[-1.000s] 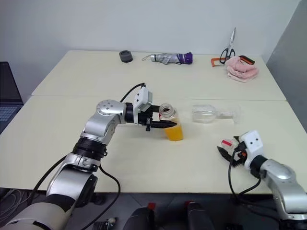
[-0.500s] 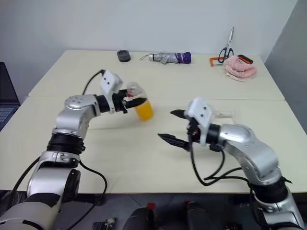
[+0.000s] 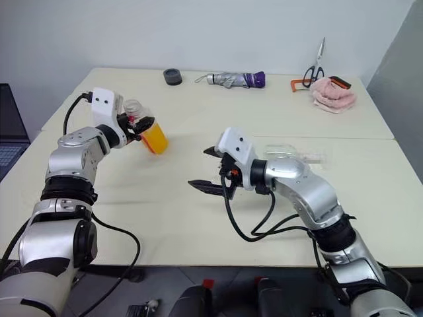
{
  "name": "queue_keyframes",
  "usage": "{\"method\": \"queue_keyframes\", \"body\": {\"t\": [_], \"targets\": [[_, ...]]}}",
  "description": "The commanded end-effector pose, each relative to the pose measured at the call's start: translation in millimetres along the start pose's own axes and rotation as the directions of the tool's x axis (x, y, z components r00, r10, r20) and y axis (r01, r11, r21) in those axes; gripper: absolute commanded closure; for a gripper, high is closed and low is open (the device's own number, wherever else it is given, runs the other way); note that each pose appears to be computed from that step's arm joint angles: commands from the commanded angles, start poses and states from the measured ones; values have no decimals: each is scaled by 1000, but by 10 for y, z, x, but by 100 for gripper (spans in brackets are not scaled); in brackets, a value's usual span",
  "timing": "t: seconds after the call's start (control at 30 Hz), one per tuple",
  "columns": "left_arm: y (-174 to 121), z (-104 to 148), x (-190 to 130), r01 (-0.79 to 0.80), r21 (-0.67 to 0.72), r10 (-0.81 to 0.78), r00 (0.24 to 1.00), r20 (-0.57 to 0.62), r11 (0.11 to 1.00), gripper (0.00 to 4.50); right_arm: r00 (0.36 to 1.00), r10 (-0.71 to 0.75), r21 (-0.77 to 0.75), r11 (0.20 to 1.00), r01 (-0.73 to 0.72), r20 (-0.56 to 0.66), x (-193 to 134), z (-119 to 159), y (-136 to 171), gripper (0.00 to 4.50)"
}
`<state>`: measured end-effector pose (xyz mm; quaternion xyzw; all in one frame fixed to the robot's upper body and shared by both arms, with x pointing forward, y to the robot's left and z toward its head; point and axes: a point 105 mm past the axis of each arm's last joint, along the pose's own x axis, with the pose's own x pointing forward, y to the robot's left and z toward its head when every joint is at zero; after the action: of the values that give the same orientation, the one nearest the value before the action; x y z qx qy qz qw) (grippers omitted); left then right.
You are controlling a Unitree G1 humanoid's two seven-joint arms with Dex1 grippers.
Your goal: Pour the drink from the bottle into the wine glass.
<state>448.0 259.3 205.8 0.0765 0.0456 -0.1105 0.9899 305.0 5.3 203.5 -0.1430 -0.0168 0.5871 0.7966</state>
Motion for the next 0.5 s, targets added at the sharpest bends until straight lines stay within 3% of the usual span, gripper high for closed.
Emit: {"method": "queue_keyframes", "body": {"t": [0.03, 0.4, 0.5], "targets": [[169, 7, -26, -83, -7, 83, 997, -8, 997, 235, 999, 0, -47, 999, 2, 42, 36, 141, -3, 0], [178, -50, 23, -110, 10, 110, 994, -12, 994, 235, 998, -9, -45, 999, 11, 58, 74, 164, -4, 0], [179, -47, 26, -111, 5, 111, 994, -5, 994, 143, 998, -10, -44, 999, 13, 60, 74, 166, -1, 0]]}}
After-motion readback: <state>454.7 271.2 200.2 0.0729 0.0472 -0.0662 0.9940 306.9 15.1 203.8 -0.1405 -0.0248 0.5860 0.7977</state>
